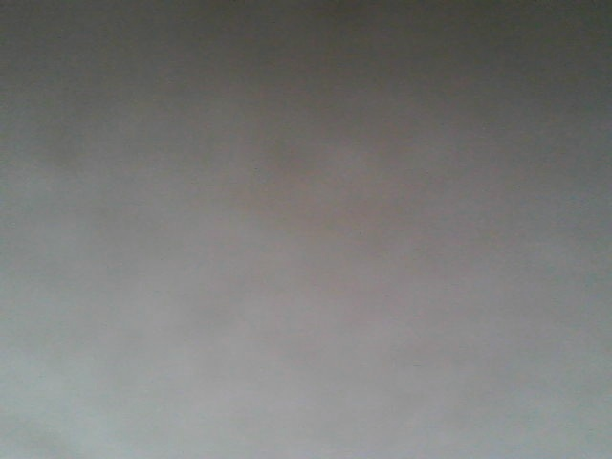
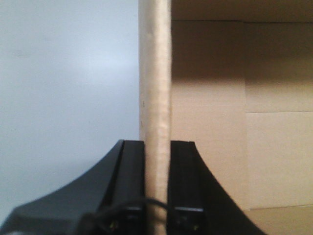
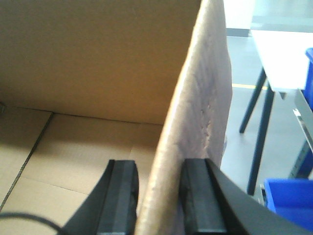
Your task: Grab box from left shelf to table start
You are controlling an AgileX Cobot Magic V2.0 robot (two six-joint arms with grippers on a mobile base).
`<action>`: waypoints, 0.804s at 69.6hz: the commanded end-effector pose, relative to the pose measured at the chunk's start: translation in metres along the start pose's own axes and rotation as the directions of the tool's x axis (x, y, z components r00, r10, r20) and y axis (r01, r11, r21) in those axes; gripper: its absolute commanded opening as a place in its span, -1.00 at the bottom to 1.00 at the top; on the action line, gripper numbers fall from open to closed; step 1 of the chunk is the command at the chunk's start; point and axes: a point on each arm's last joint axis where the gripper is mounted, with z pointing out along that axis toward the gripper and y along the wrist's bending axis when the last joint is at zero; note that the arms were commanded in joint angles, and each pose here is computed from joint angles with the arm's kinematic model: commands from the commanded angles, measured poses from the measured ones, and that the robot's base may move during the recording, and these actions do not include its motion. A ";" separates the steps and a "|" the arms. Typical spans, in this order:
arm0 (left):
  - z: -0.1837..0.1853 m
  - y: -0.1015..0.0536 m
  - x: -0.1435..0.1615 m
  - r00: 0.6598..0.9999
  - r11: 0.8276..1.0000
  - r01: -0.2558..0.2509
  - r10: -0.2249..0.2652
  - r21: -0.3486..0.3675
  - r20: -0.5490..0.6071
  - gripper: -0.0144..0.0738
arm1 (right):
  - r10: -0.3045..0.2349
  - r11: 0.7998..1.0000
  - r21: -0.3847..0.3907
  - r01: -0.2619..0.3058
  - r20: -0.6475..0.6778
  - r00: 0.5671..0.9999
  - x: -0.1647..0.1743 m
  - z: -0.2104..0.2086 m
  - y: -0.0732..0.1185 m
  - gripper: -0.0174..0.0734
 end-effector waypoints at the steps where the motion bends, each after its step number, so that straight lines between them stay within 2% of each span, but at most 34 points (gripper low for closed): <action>1: -0.001 -0.003 0.005 0.995 1.000 0.001 0.002 0.028 -0.100 -0.90 | -0.031 0.999 0.023 0.029 0.113 0.993 -0.016 -0.004 -0.001 -0.49; 12: -0.001 -0.006 0.005 0.995 0.998 0.014 -0.008 0.063 -0.103 -0.90 | -0.031 0.999 0.023 0.029 0.113 0.993 -0.016 -0.004 -0.001 -0.49; 56: -0.001 -0.007 0.005 0.995 0.998 0.016 -0.009 0.067 -0.104 -0.90 | -0.031 0.999 0.023 0.029 0.113 0.993 -0.016 -0.004 -0.001 -0.49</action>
